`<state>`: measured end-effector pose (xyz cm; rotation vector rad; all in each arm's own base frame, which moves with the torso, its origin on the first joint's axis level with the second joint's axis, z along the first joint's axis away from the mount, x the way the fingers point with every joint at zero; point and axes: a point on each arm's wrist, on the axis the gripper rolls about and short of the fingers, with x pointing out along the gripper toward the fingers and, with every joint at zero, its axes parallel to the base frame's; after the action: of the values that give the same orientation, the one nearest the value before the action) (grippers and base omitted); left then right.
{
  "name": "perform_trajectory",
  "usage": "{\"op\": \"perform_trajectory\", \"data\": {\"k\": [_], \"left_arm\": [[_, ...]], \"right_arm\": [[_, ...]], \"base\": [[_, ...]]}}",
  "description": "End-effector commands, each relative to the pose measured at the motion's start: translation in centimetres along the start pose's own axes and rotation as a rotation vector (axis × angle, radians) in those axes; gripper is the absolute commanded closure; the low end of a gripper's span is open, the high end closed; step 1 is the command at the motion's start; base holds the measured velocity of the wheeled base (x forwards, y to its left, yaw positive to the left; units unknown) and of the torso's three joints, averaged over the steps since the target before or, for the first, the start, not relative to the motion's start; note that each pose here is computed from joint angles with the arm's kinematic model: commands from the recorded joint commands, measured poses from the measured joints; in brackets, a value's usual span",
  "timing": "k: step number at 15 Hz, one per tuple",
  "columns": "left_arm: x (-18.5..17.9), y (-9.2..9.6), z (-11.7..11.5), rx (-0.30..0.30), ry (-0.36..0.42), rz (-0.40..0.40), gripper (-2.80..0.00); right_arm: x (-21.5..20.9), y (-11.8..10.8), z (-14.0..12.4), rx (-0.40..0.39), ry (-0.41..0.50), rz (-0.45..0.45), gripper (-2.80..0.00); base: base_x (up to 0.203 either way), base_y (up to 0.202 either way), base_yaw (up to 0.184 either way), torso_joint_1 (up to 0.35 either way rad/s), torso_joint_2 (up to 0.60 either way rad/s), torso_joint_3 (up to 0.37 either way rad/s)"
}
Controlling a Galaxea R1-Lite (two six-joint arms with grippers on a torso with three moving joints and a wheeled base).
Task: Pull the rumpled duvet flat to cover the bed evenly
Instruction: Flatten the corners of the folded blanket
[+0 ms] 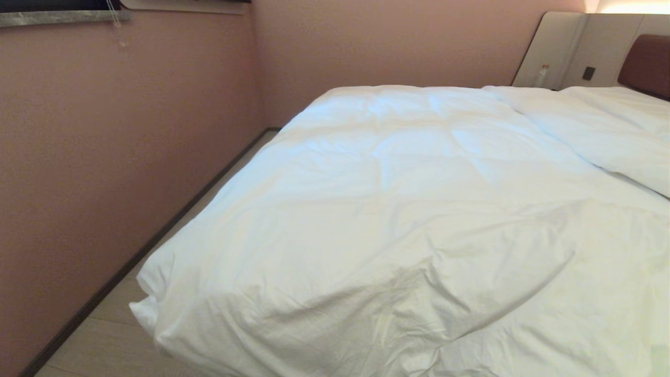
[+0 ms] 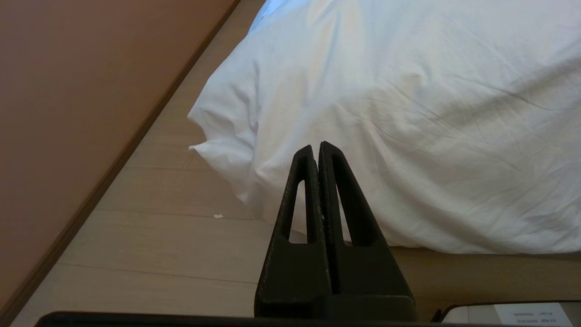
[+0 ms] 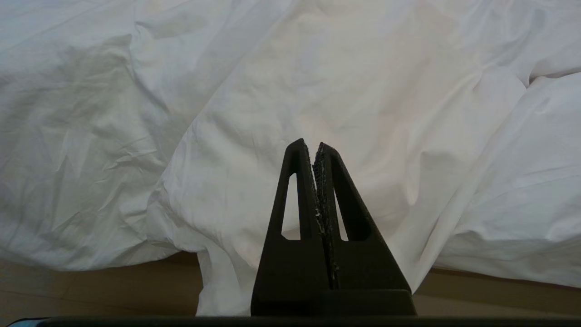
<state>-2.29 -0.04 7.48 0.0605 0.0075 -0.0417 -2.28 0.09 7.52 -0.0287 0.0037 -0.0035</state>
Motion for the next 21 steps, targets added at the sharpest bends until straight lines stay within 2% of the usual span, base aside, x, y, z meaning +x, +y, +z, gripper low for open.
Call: {"op": "perform_trajectory", "data": {"k": [1, 7, 12, 18, 21], "left_arm": [[0.00, 0.01, -0.03, -0.002, 0.001, 0.003, 0.00], [0.00, 0.00, -0.01, -0.007, -0.001, 0.002, 0.00], [0.00, 0.00, -0.01, -0.007, -0.001, 0.000, 0.00], [0.00, 0.00, -0.01, -0.005, -0.001, 0.000, 0.00], [-0.02, 0.02, 0.13, -0.034, -0.009, 0.007, 0.00]], "right_arm": [[0.00, 0.00, 0.00, 0.000, -0.001, 0.000, 0.00], [0.00, 0.00, 0.00, 0.001, -0.001, -0.001, 0.00], [0.00, 0.00, 0.02, 0.001, -0.002, -0.001, 0.00], [0.00, -0.01, 0.00, 0.003, 0.000, -0.003, 0.00], [0.00, 0.00, 0.00, 0.003, -0.001, -0.001, 0.00]], "base": [[0.000, 0.000, 0.000, 0.000, 0.00, 0.000], [0.000, 0.000, 0.000, 0.000, 0.00, 0.000], [0.000, 0.000, 0.000, -0.061, 0.26, 0.184], [0.000, 0.000, 0.000, -0.010, 0.05, 0.028], [0.000, 0.000, 0.000, 0.000, 0.00, 0.000]]}}
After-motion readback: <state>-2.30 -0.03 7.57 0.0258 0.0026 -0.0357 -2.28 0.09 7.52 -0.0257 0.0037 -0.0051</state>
